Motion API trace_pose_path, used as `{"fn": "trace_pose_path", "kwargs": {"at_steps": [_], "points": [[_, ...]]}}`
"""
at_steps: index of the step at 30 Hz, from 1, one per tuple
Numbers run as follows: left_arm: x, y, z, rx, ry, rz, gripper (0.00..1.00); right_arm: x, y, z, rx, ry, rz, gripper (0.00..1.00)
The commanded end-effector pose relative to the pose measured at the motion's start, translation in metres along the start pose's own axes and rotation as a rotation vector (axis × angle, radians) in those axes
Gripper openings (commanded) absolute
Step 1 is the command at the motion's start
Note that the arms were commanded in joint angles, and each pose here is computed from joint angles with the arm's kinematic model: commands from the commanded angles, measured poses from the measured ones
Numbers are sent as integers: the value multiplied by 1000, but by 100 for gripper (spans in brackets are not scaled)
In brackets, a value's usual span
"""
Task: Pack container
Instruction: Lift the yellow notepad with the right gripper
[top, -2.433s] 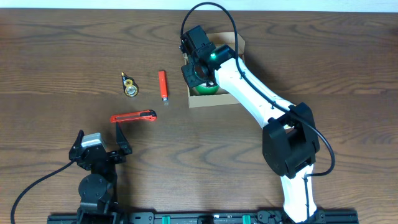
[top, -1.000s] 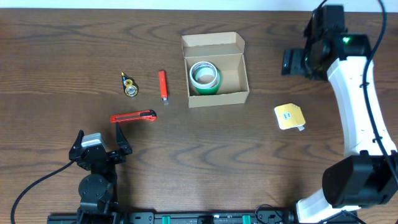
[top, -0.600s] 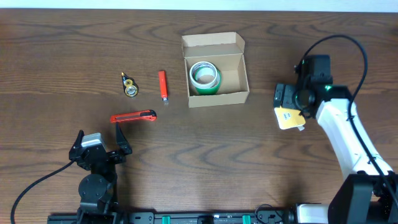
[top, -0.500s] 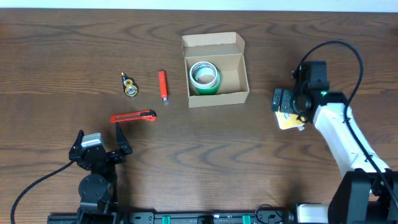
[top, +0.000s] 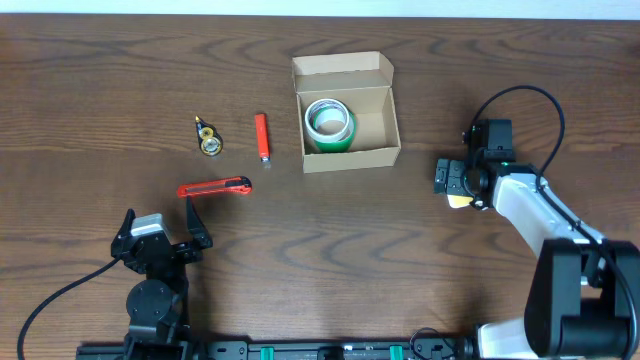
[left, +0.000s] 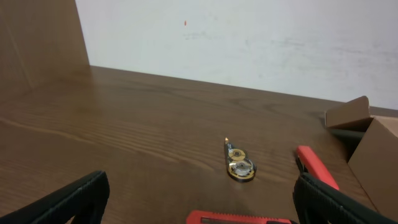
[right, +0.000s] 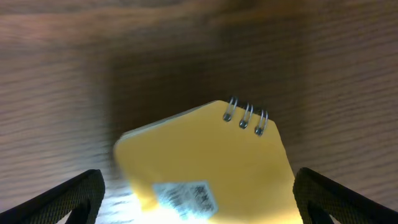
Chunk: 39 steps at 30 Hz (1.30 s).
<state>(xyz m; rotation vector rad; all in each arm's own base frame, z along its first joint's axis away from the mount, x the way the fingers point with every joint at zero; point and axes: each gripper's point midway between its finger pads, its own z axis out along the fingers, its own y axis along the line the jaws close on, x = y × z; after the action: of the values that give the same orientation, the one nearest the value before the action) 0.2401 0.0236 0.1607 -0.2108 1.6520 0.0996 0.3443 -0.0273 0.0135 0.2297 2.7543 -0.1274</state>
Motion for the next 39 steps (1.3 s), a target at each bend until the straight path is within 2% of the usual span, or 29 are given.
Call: {"fn": "trace_pose_path", "kwargs": {"at_steps": [1,28,34,39], "points": [[17,3,2,-16,35,22,95,9,-10,11,31,34,-1,99],[17,3,2,-16,35,22,95,26,-3,31,-6,105,-17,99],[17,3,2,-16,35,22,95,28,-1,33,-18,114,-13,95],[17,3,2,-16,35,22,96,27,0,33,-20,112,10,87]]}}
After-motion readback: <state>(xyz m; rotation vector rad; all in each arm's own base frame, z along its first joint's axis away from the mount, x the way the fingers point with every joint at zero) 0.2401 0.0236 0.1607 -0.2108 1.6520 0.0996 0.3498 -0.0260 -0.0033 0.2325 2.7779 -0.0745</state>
